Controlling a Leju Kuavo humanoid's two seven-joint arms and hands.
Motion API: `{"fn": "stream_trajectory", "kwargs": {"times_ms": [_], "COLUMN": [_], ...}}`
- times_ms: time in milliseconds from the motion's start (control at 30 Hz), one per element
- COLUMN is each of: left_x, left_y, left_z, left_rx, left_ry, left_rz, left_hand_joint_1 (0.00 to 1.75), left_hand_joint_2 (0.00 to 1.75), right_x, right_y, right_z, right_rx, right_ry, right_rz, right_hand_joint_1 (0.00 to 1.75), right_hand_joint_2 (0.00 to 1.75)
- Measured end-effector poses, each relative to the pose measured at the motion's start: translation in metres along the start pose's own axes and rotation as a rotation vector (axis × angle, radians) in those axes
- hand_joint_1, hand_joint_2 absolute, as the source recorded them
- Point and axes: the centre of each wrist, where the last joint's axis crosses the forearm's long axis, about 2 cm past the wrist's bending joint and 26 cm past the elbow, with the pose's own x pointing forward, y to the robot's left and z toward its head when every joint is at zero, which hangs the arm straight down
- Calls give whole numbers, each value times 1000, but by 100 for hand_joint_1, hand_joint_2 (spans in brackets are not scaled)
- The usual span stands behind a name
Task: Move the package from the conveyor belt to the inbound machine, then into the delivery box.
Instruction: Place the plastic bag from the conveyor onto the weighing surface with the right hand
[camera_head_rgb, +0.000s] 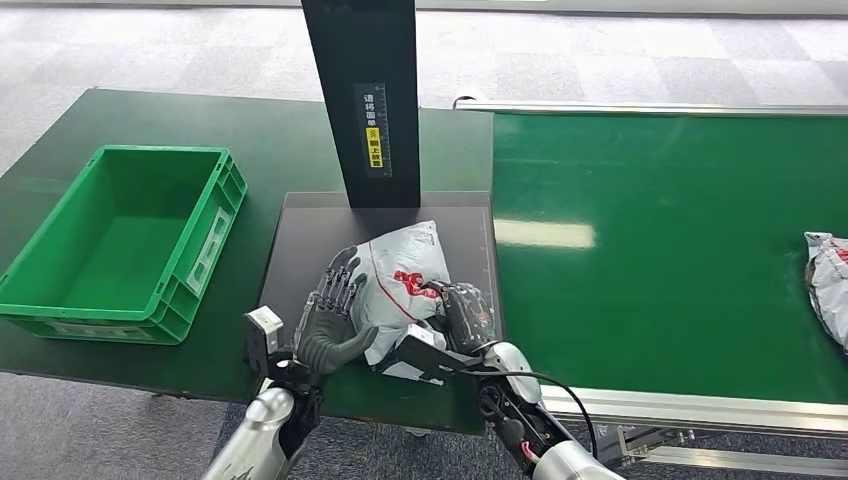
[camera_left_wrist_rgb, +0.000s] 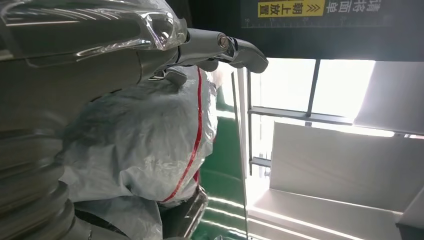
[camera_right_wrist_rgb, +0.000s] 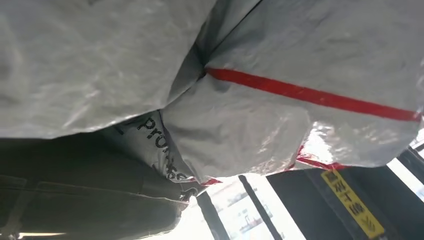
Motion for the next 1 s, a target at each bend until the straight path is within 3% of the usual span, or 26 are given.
{"fn": "stream_trajectory", "kwargs": {"times_ms": [100,133,233,300,367,467,533,833,967,1000], "left_x": [-1,0,0,1,1,0,0,-1,-1,-1], "left_y": [1,1,4,6,7,8,8,8,8,8], "left_z": [-1,-2,-5,-5,-4,-1,0,1,1,1], "left_rx": [7,11,28,34,34,28,26,24,24,24], "left_ry": [4,3,0,1,2,7,10,13,13,13], "left_rz": [-3,-4,-6,-8,-7,-2,-1,-3,-3,-3], "left_hand_joint_1": [0,0,0,0,0,0,0,0,0,0], "left_hand_joint_2": [175,175,175,175,175,175,175,175,175,175], "right_x": [2,2,-1,-6,-10,-13,-14,-21,-22,-22], "right_y": [0,1,1,0,1,0,-2,-12,-14,-14], "right_z": [-2,-3,-2,0,2,8,12,22,23,23], "right_rx": [-20,-17,-9,1,14,-3,-23,-101,-113,-114], "right_ry": [0,6,26,56,94,89,64,38,34,31], "right_rz": [4,-7,-98,-262,-545,-975,-1127,-1198,-1200,-1202], "right_hand_joint_1": [28,0,0,0,0,0,0,0,0,0], "right_hand_joint_2": [175,175,175,87,0,0,0,0,175,175]}}
